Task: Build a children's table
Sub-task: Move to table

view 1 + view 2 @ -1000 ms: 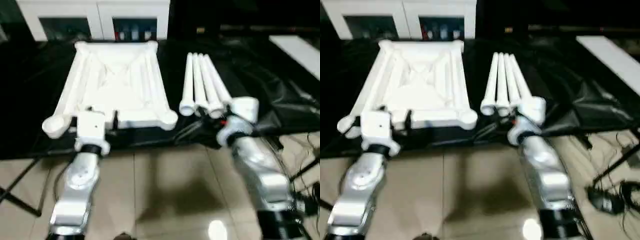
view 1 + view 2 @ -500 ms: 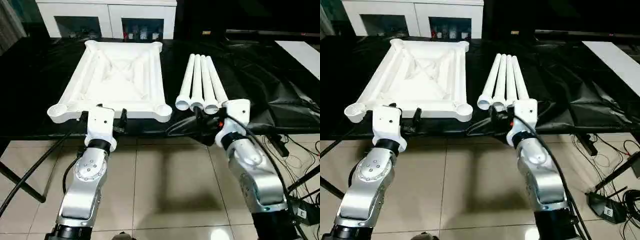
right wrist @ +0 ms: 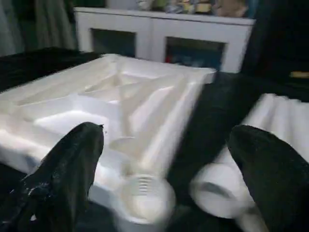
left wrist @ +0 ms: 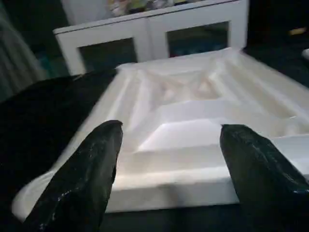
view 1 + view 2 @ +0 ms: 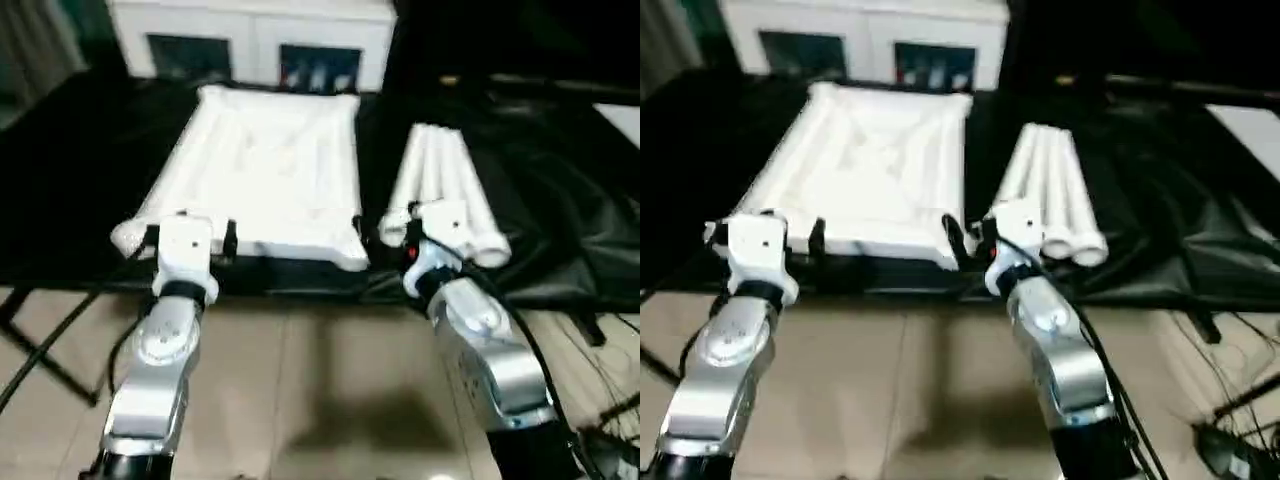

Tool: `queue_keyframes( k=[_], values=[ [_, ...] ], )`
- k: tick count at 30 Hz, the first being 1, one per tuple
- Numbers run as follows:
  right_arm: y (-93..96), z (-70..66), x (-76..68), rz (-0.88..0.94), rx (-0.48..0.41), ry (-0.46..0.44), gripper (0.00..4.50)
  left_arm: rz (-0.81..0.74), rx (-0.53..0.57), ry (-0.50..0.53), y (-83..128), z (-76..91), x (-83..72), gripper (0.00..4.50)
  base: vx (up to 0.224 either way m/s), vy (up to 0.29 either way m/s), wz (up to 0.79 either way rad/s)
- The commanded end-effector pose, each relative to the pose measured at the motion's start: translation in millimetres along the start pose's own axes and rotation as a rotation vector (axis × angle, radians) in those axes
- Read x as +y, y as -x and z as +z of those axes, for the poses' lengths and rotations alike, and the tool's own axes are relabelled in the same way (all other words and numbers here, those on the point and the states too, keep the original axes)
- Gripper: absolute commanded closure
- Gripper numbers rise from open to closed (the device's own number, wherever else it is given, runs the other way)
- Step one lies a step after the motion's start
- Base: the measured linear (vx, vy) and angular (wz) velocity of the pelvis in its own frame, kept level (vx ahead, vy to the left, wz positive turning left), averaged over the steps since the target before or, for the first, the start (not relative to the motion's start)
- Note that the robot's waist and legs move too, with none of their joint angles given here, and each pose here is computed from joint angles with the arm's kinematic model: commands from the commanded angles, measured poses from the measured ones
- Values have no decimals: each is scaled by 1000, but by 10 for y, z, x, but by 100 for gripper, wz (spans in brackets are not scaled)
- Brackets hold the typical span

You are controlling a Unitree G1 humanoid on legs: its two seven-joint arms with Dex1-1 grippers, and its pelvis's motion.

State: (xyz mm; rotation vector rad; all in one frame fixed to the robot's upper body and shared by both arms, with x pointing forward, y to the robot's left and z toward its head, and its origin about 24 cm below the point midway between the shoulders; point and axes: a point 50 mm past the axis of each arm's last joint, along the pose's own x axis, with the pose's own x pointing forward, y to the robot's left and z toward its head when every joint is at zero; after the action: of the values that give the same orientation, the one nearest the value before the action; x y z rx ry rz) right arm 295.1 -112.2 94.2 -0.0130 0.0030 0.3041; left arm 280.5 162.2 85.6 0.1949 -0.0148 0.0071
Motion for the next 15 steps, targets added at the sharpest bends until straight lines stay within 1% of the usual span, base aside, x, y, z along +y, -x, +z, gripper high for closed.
queue_keyframes(
  k=[1,5,6,9,10,11,13,15],
  values=[
    [-4,32,-51,-25,-14,1,0,-23,-11,-5,-3,26,-42,88,56,-132,0],
    [0,34,-66,-30,-11,18,0,-28,-12,-5,-5,30,-53,88,74,-36,-3],
    [4,8,-117,-55,11,20,0,-49,-8,6,-7,20,-90,88,83,23,3],
    [7,-26,-166,-79,37,12,0,-70,-3,16,-8,7,-127,88,123,46,9],
    [11,-39,-186,-83,45,18,0,-91,1,13,-5,-7,-167,88,99,50,11],
    [17,-39,-204,-82,47,23,0,-130,1,1,5,-15,-241,88,0,0,0],
    [20,-36,-213,-82,47,22,0,-152,1,-3,11,-15,-282,88,0,0,0],
    [18,-27,-221,-84,45,18,0,-164,-1,-6,12,-10,-307,88,73,39,7]
  ],
)
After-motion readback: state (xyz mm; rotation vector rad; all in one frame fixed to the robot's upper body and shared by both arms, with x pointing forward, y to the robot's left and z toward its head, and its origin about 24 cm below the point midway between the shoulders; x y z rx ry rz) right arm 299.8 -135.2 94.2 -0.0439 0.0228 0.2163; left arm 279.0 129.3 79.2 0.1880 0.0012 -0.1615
